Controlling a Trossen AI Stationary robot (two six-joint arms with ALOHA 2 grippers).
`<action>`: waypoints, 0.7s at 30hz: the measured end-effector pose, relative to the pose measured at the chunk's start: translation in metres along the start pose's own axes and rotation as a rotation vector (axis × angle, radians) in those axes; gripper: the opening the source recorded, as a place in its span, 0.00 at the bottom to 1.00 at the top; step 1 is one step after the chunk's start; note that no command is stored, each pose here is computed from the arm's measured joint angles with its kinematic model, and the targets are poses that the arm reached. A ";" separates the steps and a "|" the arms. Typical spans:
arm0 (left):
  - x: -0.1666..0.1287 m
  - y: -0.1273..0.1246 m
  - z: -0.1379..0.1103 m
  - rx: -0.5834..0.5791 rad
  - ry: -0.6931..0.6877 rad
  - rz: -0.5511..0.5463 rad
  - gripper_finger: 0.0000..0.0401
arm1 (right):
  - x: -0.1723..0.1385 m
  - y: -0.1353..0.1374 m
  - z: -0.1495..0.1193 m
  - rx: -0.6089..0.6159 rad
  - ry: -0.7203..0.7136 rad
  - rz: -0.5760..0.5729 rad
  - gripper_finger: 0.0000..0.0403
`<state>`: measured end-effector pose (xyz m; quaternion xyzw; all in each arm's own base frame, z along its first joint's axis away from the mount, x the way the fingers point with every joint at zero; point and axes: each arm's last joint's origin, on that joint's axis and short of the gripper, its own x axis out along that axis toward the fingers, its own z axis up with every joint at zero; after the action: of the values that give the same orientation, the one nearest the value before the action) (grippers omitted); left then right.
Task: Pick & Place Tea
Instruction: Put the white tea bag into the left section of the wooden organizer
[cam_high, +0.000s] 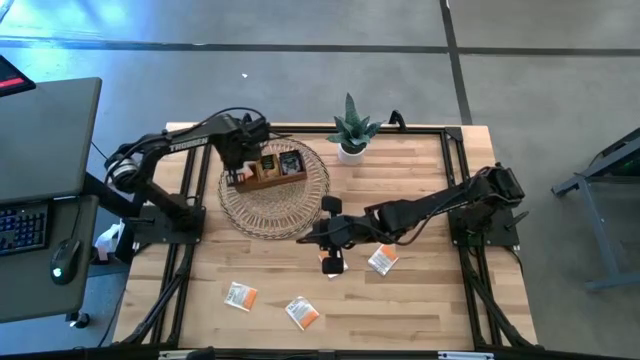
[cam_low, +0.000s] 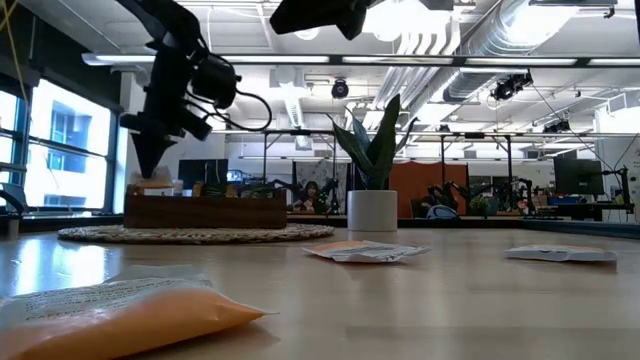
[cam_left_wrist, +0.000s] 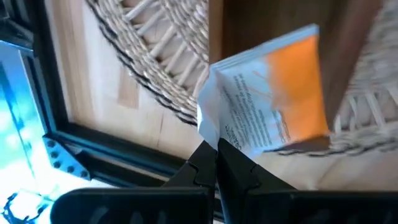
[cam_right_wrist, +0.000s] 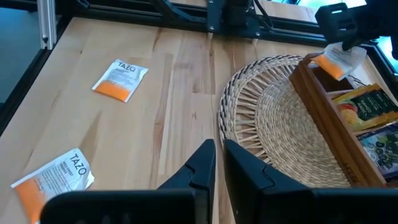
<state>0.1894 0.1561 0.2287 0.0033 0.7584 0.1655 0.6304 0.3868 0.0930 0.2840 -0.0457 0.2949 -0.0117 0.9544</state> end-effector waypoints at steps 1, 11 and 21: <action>0.001 0.000 0.002 -0.003 -0.001 0.000 0.00 | 0.000 0.000 0.000 0.000 0.000 0.000 0.07; 0.001 -0.004 0.006 0.003 -0.028 -0.030 0.00 | 0.000 0.000 0.000 -0.004 0.000 0.000 0.07; -0.023 -0.002 0.016 0.023 -0.094 0.054 0.00 | 0.000 0.000 0.000 -0.008 0.000 0.000 0.07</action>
<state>0.2099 0.1537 0.2476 0.0387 0.7295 0.1734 0.6605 0.3868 0.0930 0.2841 -0.0494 0.2949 -0.0107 0.9542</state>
